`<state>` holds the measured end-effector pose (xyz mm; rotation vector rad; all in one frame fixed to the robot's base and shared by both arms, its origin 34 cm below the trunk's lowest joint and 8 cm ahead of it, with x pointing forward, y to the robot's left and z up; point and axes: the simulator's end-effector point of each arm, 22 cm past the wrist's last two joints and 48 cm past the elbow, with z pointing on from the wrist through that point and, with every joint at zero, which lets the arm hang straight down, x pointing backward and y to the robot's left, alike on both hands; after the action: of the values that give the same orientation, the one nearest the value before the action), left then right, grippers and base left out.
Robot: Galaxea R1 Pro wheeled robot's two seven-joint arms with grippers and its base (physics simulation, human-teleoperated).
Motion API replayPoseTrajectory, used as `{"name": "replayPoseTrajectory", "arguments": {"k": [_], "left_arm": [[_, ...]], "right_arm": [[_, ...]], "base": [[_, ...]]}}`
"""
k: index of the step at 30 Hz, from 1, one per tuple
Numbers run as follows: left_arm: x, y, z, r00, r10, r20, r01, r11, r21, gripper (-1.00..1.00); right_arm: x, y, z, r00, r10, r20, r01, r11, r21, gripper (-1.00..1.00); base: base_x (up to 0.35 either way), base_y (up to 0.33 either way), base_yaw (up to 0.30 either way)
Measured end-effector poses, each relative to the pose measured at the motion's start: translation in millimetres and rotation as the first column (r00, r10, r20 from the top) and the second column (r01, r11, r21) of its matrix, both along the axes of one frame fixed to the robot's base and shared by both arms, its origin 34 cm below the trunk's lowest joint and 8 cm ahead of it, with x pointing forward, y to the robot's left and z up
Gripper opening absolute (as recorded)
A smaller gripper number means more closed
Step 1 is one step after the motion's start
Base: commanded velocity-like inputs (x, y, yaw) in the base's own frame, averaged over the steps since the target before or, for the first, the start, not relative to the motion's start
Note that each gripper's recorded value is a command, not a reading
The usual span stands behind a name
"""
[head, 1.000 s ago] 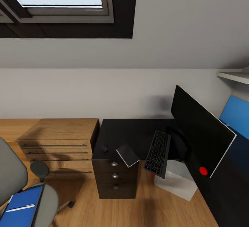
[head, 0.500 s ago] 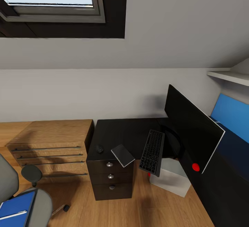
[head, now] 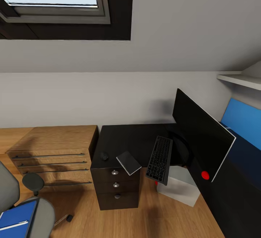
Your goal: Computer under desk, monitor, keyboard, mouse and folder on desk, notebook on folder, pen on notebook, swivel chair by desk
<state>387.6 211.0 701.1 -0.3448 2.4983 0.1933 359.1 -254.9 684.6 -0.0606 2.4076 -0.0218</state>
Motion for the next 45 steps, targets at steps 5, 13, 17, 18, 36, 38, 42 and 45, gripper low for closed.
{"name": "replayPoseTrajectory", "arguments": {"k": [5, 13, 17, 18, 36, 38, 42, 45], "left_arm": [[0, 0, 0, 1.0, 0.0, 0.0, 0.0, 1.0, -0.001, 1.0], [0, 0, 0, 1.0, 0.0, 0.0, 0.0, 1.0, 0.0, 1.0], [0, 1, 0, 1.0, 0.001, 0.0, -0.001, 1.0, 0.001, 1.0], [0, 1, 0, 1.0, 0.001, 0.0, -0.001, 1.0, 0.001, 1.0], [0, 2, 0, 1.0, 0.001, 0.0, -0.001, 1.0, 0.003, 1.0], [0, 2, 0, 1.0, 0.001, 0.0, -0.001, 1.0, 0.002, 1.0], [0, 2, 0, 1.0, 0.001, -0.001, -0.001, 1.0, 0.003, 1.0], [0, 2, 0, 1.0, 0.001, -0.001, -0.001, 1.0, 0.003, 1.0]], "right_arm": [[4, 1, 3, 1.0, 0.005, 0.024, -0.005, 1.0, 0.001, 1.0], [27, 2, 20, 0.994, 0.004, 0.106, -0.004, 1.0, 0.003, 1.0], [76, 3, 56, 0.975, -0.002, 0.223, 0.001, 1.0, 0.005, 1.0], [88, 3, 65, 0.969, -0.004, 0.245, 0.003, 1.0, 0.005, 1.0], [176, 25, 214, 0.996, -0.088, -0.018, 0.09, 0.967, 0.237, 1.0], [176, 27, 220, 0.994, -0.103, -0.031, 0.108, 0.951, 0.291, 1.0], [177, 26, 229, 0.99, -0.133, -0.047, 0.141, 0.915, 0.377, 1.0], [178, 15, 233, 0.985, -0.165, -0.051, 0.172, 0.899, 0.403, 1.0]], "base": [[0.0, 0.0, 0.0], [0.0, 0.0, 0.0], [0.0, 0.0, 0.0], [0.0, 0.0, 0.0], [0.0, 0.0, 0.0], [0.0, 0.0, 0.0], [0.0, 0.0, 0.0], [0.0, 0.0, 0.0]]}}
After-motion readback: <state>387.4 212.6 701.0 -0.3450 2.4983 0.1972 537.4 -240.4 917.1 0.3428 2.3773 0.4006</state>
